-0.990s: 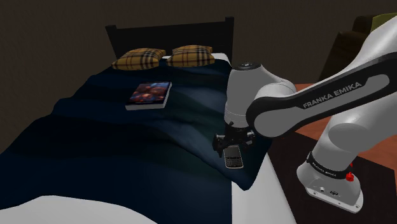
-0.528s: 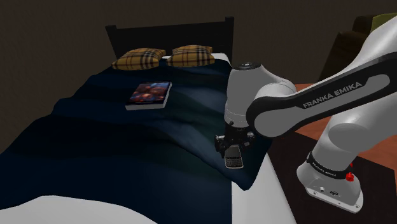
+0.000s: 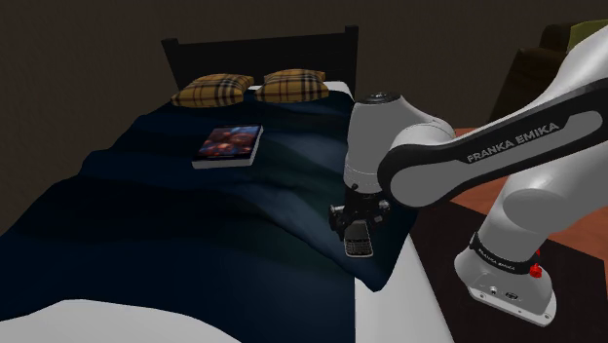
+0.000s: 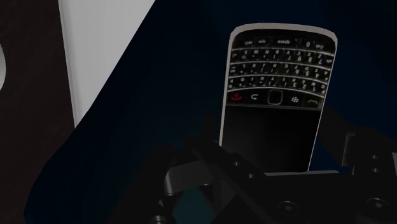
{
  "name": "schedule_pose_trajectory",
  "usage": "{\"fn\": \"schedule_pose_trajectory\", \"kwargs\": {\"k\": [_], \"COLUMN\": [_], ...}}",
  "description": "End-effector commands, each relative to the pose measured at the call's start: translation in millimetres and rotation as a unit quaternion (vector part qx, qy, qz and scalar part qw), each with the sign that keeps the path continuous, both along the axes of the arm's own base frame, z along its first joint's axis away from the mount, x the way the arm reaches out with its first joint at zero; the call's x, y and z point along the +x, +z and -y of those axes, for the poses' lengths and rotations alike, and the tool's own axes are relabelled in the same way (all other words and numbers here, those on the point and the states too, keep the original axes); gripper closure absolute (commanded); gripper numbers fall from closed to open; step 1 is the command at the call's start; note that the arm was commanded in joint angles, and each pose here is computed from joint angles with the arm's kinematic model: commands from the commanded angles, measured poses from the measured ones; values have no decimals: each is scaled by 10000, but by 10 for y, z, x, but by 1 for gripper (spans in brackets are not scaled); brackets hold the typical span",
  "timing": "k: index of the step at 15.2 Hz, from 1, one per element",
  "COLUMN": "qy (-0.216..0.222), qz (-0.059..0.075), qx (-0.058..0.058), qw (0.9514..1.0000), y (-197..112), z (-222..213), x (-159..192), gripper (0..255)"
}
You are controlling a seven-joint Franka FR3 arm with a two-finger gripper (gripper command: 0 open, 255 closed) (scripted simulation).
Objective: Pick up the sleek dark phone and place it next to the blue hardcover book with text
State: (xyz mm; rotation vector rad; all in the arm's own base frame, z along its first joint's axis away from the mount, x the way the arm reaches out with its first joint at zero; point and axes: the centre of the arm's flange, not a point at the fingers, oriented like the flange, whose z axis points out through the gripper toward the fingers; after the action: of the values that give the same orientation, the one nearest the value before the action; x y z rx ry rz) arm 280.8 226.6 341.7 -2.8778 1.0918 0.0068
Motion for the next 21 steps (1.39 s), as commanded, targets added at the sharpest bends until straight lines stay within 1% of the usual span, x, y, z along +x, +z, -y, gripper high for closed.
{"fn": "schedule_pose_trajectory", "kwargs": {"k": [1,19,21], "qy": [1,1,1], "qz": [-2,-2,-2], "qx": [0,0,0], "qw": [10000,10000,10000], "y": [95,1035,1035], "z": [-3,-3,45], "x": [3,3,262], "gripper": [255,255,255]}}
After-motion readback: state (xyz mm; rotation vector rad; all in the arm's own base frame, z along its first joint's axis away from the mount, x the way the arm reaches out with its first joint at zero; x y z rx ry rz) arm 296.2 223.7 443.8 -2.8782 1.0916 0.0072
